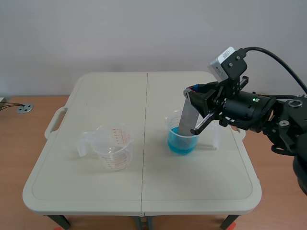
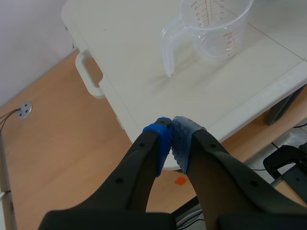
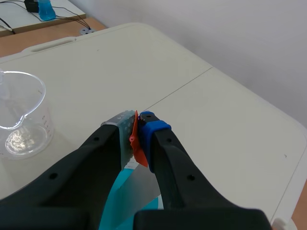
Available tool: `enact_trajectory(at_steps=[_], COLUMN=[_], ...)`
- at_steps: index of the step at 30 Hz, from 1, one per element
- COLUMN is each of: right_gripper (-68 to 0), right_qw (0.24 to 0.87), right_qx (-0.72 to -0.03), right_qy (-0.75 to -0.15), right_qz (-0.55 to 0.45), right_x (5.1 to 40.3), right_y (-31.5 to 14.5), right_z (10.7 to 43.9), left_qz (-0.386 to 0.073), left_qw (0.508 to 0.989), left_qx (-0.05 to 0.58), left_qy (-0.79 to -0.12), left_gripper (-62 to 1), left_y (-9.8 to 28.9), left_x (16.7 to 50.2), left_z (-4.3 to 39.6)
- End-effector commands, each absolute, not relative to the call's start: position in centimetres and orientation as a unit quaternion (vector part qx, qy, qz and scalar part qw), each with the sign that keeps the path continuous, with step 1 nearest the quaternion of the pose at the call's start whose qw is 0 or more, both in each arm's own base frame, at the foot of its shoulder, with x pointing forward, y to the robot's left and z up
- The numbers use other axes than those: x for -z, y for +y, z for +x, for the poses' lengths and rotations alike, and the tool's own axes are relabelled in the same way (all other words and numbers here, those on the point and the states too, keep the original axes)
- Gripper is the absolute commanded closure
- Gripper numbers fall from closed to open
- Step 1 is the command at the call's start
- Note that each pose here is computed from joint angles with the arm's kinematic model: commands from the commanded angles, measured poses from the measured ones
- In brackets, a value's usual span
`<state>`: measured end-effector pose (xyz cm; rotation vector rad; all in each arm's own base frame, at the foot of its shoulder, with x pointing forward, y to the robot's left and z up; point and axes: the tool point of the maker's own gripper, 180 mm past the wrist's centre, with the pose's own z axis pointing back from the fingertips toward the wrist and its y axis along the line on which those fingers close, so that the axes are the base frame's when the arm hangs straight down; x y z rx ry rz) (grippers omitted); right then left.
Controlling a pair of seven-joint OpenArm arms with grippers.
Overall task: Hold the metal plate by the orange handle, dip it into the blue solution, take it out and point at it, then put the plate back in the beaker on the left.
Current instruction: 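Hold the plate still in the solution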
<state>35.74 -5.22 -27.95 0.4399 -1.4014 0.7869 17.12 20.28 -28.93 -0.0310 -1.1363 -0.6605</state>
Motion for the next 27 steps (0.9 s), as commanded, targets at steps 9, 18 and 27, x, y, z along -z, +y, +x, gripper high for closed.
enact_trajectory(at_steps=[9,18,27], right_gripper=[-1.3,-1.3,-1.3], right_qw=[0.661,0.661,0.653], right_qx=[-0.356,-0.356,-0.358], right_qy=[-0.63,-0.63,-0.639], right_qz=[0.197,0.197,0.194], right_x=[26.95,26.92,26.11], right_y=[-4.97,-4.97,-4.98], right_z=[36.18,36.18,36.28], left_qz=[-0.016,-0.017,-0.016], left_qw=[0.784,0.784,0.783], left_qx=[0.301,0.301,0.301], left_qy=[-0.543,-0.543,-0.544], left_gripper=[-2.8,-2.8,-2.8], left_y=[20.04,20.04,20.03], left_x=[28.18,28.18,28.14], left_z=[17.57,17.57,17.65])
